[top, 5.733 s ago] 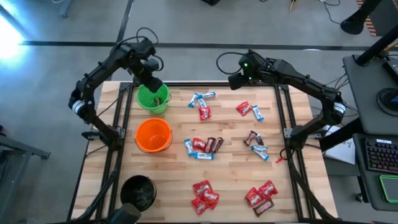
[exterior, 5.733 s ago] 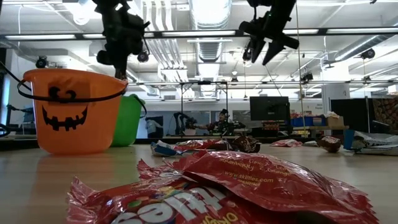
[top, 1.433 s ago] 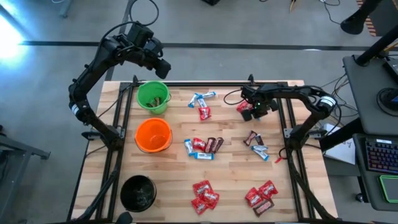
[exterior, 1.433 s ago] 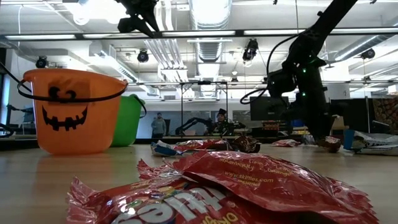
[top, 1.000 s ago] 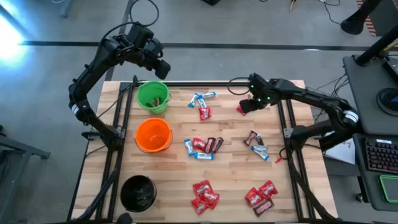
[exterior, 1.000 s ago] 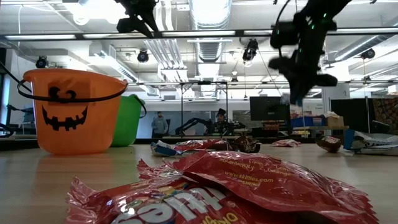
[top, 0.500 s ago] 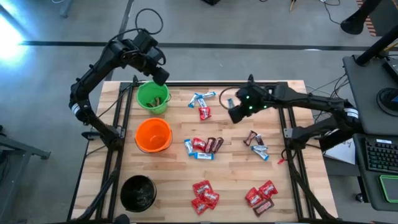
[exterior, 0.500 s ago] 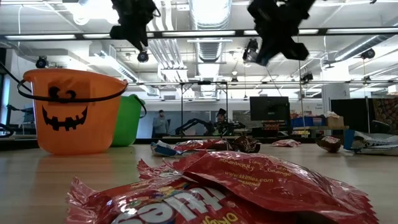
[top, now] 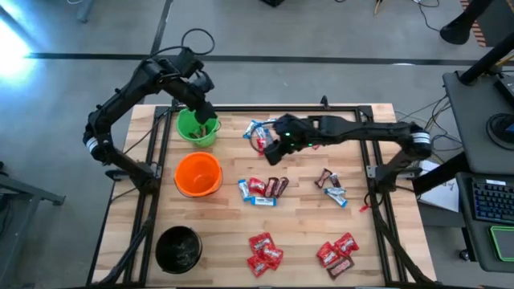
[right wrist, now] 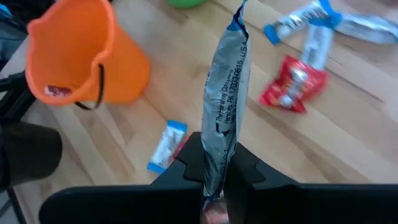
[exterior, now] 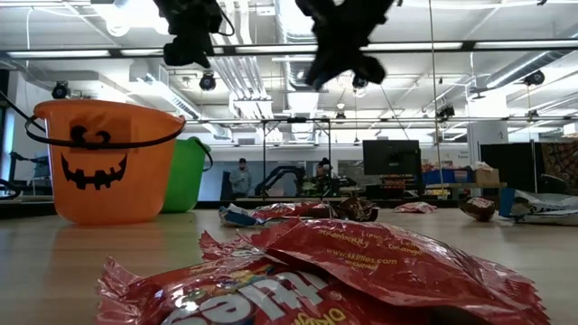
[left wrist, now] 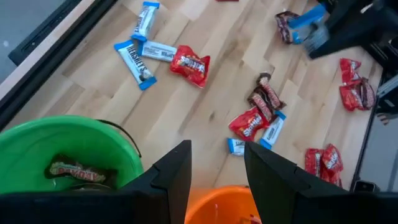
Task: Organize candy in baskets
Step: Put the white chocolate into the orange bucket
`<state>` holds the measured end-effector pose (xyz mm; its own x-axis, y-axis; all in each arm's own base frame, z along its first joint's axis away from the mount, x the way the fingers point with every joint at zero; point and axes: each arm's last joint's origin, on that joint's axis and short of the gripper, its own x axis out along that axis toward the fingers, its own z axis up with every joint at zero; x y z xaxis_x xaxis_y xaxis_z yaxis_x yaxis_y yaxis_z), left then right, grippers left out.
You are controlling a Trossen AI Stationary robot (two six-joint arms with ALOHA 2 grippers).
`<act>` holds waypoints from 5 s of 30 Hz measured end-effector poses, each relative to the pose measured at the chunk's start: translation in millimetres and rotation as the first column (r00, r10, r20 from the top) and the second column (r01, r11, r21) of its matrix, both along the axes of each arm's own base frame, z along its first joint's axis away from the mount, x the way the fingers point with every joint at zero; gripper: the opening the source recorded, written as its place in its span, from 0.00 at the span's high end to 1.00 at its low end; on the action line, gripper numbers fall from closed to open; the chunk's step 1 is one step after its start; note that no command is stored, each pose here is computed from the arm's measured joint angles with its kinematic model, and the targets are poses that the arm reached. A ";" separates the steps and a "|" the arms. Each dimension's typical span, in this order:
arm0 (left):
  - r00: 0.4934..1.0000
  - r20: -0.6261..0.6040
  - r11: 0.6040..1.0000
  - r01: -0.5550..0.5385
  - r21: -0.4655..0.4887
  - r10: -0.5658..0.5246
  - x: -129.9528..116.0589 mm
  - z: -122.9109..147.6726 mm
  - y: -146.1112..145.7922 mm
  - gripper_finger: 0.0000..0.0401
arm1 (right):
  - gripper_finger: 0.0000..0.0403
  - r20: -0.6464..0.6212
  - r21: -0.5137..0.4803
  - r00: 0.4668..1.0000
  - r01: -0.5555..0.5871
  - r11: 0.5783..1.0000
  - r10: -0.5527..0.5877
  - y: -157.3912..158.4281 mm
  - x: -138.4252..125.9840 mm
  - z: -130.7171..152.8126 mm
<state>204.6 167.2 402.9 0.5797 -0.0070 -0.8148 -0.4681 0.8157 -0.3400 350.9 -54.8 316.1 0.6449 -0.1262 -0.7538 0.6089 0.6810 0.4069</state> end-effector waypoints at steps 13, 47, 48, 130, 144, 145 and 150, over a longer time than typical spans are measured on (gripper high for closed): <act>0.997 0.067 0.995 -0.043 0.088 0.037 -31.8 28.0 -26.9 0.68 | 0.97 0.088 -0.052 0.987 -0.133 0.990 0.137 12.4 67.9 16.4; 0.999 0.030 0.986 -0.037 0.161 0.033 -48.7 34.9 -39.5 0.68 | 0.97 0.355 0.039 0.901 -0.282 0.959 0.250 36.0 150.0 -20.9; 0.999 0.030 0.986 -0.040 0.160 0.035 -49.1 35.0 -39.6 0.68 | 0.97 0.368 0.044 0.895 -0.286 0.957 0.251 36.1 153.2 -23.7; 0.990 0.092 0.983 -0.117 0.140 0.105 -54.3 42.0 -44.3 0.68 | 0.91 0.357 0.036 0.888 -0.322 0.946 0.289 8.4 168.2 -52.2; 0.989 0.094 0.983 -0.129 0.130 0.117 -54.3 42.1 -44.3 0.68 | 0.91 0.357 0.009 0.898 -0.278 0.961 0.256 1.8 168.6 -52.2; 0.989 0.094 0.983 -0.129 0.131 0.117 -54.3 42.1 -44.3 0.68 | 0.91 0.364 0.023 0.893 -0.293 0.956 0.265 1.1 169.9 -54.9; 0.987 0.096 0.983 -0.137 0.123 0.126 -54.2 42.2 -44.3 0.68 | 0.91 0.364 0.084 0.886 -0.339 0.937 0.288 -5.3 174.5 -70.1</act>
<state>150.4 123.0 445.1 0.6376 0.1759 -0.7500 -0.5474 0.7885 -0.2805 525.4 -60.1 246.0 0.8529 0.2171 -0.4748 0.1791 0.7326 0.6567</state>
